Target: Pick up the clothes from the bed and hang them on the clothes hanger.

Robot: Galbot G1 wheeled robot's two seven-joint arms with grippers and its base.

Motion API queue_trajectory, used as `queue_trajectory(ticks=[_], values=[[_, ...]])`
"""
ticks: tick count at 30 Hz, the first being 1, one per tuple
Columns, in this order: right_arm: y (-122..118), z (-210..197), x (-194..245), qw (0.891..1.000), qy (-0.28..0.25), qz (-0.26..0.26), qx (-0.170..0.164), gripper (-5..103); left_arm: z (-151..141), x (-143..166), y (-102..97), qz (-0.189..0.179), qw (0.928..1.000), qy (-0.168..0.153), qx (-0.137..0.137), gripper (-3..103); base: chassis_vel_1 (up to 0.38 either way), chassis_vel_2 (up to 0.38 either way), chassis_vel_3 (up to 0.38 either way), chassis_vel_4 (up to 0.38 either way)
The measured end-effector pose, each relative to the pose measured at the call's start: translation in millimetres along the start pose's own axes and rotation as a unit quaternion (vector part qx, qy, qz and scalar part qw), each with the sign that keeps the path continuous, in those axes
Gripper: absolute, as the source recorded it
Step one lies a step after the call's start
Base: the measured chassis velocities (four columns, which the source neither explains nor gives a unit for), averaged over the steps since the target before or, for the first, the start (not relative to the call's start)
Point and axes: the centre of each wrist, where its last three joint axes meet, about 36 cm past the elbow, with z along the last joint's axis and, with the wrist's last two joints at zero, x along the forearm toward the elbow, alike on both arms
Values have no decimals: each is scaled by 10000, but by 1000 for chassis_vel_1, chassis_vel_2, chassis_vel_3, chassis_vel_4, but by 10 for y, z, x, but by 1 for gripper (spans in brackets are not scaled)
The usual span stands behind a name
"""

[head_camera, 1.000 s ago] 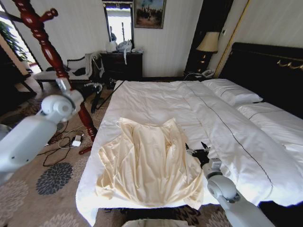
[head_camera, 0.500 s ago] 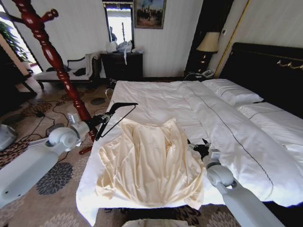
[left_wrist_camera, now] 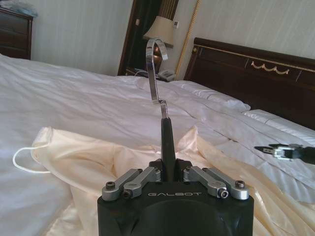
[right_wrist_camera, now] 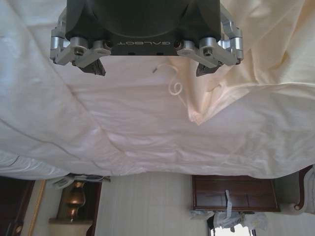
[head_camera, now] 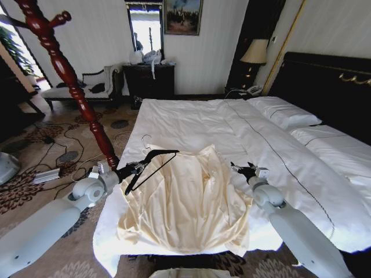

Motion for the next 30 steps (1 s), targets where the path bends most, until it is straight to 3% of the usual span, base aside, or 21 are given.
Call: queue_trajectory(ticks=[9,17,23,30], values=[[128,-321,-640,9993,-8,-375,-61,100,118,-12,-172,94,9999,-3,57,14,0,0,0,0],[89,-205,-997,9993,213,-305,-79,100,105,34,-252,75,9999,-73,63,14,0,0,0,0],[6,-114,-898,9993,281,-214,-104,100,125,49,-277,82,9999,-82,95,14,0,0,0,0],[-162,-111,-562,9968,664,-165,-402,100,172,1,-323,100,9998,-86,142,14,0,0,0,0]])
